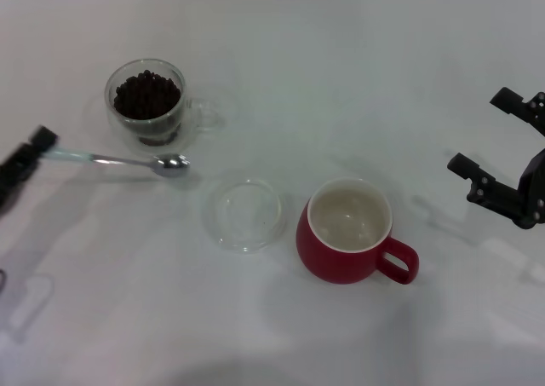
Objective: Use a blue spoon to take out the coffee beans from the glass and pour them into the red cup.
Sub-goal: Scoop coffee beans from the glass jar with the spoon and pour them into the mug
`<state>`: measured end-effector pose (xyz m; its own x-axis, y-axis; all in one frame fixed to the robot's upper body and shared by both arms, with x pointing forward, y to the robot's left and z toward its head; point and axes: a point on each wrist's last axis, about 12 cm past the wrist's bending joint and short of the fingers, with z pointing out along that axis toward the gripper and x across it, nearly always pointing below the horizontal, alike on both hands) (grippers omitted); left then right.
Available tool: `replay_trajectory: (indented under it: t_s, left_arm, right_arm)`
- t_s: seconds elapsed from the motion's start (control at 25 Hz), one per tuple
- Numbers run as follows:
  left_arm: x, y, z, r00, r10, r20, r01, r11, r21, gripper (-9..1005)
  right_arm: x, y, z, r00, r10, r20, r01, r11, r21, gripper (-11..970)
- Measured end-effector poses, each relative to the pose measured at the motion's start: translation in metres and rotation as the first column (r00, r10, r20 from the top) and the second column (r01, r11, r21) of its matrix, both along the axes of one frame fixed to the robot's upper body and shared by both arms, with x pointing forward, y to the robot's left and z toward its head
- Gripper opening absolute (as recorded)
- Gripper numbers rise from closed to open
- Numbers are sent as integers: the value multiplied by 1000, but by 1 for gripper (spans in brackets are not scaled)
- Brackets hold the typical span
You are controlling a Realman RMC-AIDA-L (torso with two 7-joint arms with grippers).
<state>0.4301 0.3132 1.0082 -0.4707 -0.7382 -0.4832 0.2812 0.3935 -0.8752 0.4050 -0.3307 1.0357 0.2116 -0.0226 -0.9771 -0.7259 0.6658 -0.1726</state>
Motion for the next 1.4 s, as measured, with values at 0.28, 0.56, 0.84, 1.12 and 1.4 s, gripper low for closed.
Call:
replay_trajectory:
  t_s: [0.28,0.56,0.84,1.12,1.4]
  left_arm:
    - [6,25,30,986,-46,160,42,999,30,126]
    - [26,45,52,979,-121,162,107,990,91,125]
    - [58,61,78,977,-161,141,134,974,181,126]
    - [110,48,87,975,-221,-25,221,943,249,126]
    - [149,27,95,960,-250,-123,278,901,334,126]
  right_arm:
    - [0,3,0,1000,2,3,-2,1000,8,876]
    - [0,7,-1,1000,0,8,0,1000,24,876]
    - [-1,13,-1,1000,3,19,-4,999,49,876]
    - [-4,19,2,999,23,41,-27,996,89,876]
    - [-18,18,3,998,24,56,-31,991,132,876]
